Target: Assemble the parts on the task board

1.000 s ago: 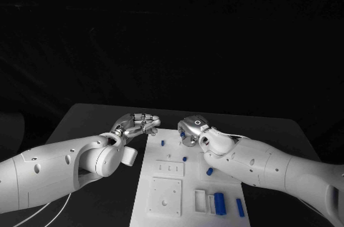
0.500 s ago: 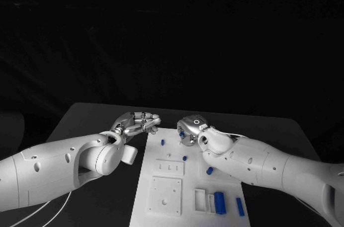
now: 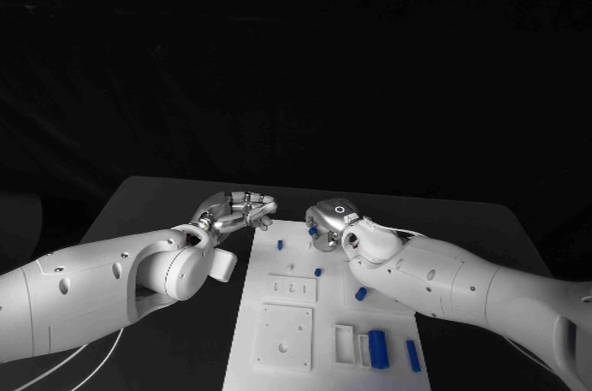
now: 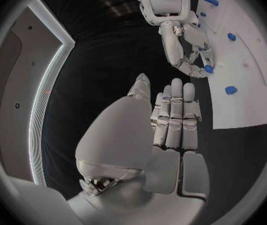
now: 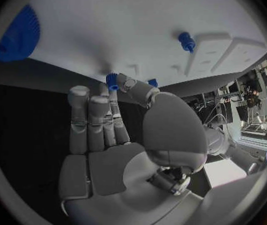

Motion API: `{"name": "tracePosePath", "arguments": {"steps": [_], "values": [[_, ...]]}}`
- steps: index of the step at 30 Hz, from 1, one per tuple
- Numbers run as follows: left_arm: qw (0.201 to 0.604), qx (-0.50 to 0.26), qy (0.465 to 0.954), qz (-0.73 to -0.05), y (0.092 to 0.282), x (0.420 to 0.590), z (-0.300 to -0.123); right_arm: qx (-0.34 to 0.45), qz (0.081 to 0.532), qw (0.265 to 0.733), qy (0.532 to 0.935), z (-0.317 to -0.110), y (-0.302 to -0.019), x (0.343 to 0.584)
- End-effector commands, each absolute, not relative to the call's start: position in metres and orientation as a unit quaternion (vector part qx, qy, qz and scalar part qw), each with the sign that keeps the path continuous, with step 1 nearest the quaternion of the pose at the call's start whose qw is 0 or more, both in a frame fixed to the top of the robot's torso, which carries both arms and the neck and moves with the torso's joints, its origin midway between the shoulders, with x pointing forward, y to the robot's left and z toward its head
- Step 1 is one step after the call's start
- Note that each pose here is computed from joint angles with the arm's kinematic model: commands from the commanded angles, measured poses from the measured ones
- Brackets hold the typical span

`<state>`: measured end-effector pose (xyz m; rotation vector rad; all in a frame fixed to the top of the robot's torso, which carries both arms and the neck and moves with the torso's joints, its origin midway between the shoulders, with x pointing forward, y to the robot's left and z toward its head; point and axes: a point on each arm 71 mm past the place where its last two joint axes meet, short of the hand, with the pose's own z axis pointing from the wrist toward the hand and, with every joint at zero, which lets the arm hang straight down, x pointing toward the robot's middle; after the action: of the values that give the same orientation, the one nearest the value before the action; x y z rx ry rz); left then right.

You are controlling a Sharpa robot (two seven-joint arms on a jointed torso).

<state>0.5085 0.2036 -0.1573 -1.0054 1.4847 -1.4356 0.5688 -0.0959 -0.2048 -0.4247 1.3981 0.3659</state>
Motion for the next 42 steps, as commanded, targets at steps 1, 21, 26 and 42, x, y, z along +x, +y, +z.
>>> {"name": "tracePosePath", "arguments": {"steps": [1,21,26,42], "values": [[0.407,-0.395,0.589,-0.576,0.201,0.509,-0.155,-0.188,0.174,0.724,0.641,-0.206,-0.096,0.569],[0.415,-0.399,0.585,-0.571,0.210,0.510,-0.155,-0.146,0.223,0.734,0.624,-0.170,-0.126,0.551],[0.446,-0.356,0.592,-0.569,0.212,0.511,-0.152,-0.125,0.214,0.719,0.650,-0.161,-0.154,0.546],[0.441,-0.368,0.591,-0.567,0.217,0.512,-0.154,-0.083,0.192,0.689,0.694,-0.166,-0.208,0.556]]}}
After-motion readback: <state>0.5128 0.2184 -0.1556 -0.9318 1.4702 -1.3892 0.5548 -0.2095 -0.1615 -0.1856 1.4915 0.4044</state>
